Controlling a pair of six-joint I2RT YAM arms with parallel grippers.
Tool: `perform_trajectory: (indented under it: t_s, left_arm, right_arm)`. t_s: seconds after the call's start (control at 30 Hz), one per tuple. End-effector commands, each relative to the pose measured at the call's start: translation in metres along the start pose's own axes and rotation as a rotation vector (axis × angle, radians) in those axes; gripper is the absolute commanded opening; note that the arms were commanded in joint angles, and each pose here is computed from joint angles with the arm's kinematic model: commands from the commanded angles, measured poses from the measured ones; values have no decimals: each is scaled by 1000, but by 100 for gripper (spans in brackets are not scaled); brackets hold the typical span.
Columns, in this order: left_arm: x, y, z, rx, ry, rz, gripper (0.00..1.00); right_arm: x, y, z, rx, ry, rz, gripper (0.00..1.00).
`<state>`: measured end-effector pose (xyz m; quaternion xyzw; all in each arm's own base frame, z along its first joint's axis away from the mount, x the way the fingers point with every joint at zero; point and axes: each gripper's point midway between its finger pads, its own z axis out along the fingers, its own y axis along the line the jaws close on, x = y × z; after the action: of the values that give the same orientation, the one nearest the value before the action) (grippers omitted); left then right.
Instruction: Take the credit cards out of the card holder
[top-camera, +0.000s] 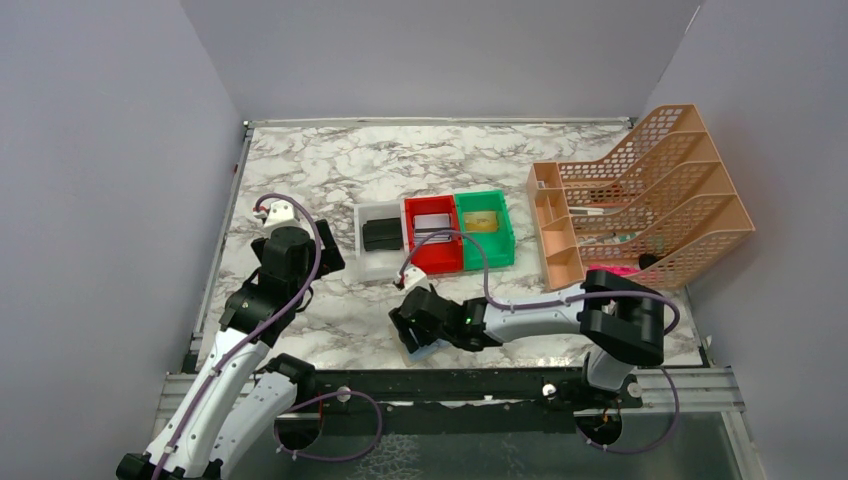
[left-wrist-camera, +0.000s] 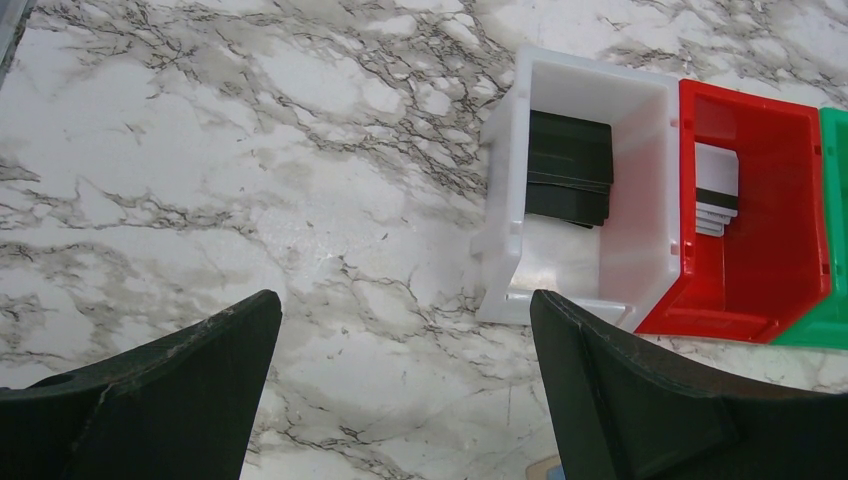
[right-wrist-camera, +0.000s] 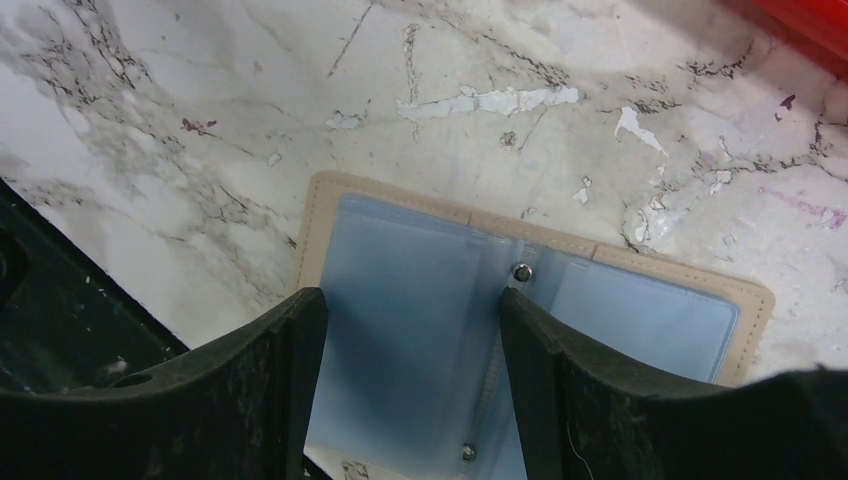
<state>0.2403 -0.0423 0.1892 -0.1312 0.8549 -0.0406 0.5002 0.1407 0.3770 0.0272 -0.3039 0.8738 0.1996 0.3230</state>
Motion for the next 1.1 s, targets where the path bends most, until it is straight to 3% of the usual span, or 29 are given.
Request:
perform_trajectory:
  t_s: [0.0,0.4,0.5,0.67,1.07]
  left_arm:
    - [-3,-3,1,22,-17,0,99]
    - [-2,-3,2,19,-12,3,99]
    - [-1,-3,2,20,-9,4,99]
    - [-1,-3,2,18,-8,3,99]
    - [-1,-3,2,20,-10,2,99]
  right_arm:
    - [20,-7,7,84,78,-39,69]
    - [51,-16,12,239,151,-158,73]
    - [54,-21,13,265,150,-158,66]
    - [45,-13,8,211,97,-115,46]
    - [16,-4,3,157,0,-3,29]
